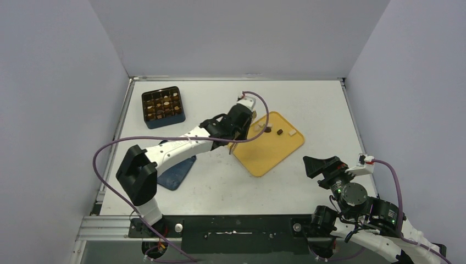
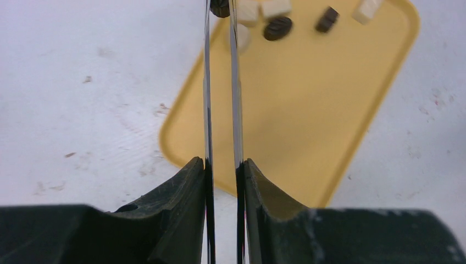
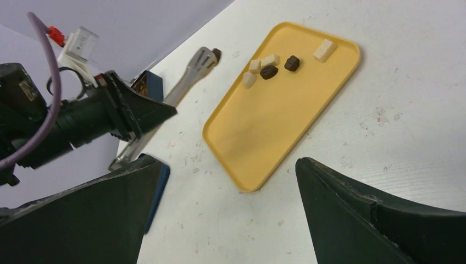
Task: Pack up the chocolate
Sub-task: Place the fake chocolate in the packing box.
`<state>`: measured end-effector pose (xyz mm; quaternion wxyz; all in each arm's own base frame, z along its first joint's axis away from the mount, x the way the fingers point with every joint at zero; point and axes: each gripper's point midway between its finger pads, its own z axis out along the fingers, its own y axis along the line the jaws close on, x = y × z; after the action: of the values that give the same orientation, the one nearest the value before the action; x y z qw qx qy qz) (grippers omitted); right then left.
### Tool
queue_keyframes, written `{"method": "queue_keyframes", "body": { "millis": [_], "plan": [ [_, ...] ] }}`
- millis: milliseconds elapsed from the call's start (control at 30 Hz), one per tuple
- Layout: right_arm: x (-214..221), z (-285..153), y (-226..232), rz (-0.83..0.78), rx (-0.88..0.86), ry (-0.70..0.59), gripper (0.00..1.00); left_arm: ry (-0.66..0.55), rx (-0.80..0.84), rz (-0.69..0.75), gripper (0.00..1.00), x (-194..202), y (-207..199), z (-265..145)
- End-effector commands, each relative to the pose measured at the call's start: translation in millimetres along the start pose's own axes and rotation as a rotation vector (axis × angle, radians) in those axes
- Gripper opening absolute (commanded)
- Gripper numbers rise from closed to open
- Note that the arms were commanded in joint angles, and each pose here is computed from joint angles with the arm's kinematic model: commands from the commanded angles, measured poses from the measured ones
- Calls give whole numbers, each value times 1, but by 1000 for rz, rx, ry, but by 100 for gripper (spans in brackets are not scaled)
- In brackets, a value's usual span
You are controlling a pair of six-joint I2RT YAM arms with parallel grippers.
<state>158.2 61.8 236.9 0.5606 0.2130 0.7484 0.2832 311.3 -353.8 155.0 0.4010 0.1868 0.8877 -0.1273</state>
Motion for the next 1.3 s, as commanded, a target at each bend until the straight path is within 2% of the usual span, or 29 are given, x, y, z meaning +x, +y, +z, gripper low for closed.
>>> {"method": "queue_keyframes", "body": {
  "millis": [0, 200, 400, 633, 900, 1267],
  "plan": [
    [-9, -2, 4, 15, -16, -21, 100, -102, -86, -80, 25, -53, 62, -33],
    [-8, -2, 4, 15, -20, -21, 100, -125, -217, -163, 25, -78, 149, -49],
    [-8, -2, 5, 15, -24, -20, 100, -110, -347, -276, 25, -86, 243, -58],
    [-8, -3, 5, 14, -25, -21, 100, -126, -368, -442, 25, -83, 322, -56],
    [-8, -2, 5, 14, -26, -19, 100, -117, -487, -528, 24, -63, 382, -52],
    [-8, -3, 5, 13, -26, -17, 100, -112, -574, -575, 24, -48, 423, -53]
  ]
}}
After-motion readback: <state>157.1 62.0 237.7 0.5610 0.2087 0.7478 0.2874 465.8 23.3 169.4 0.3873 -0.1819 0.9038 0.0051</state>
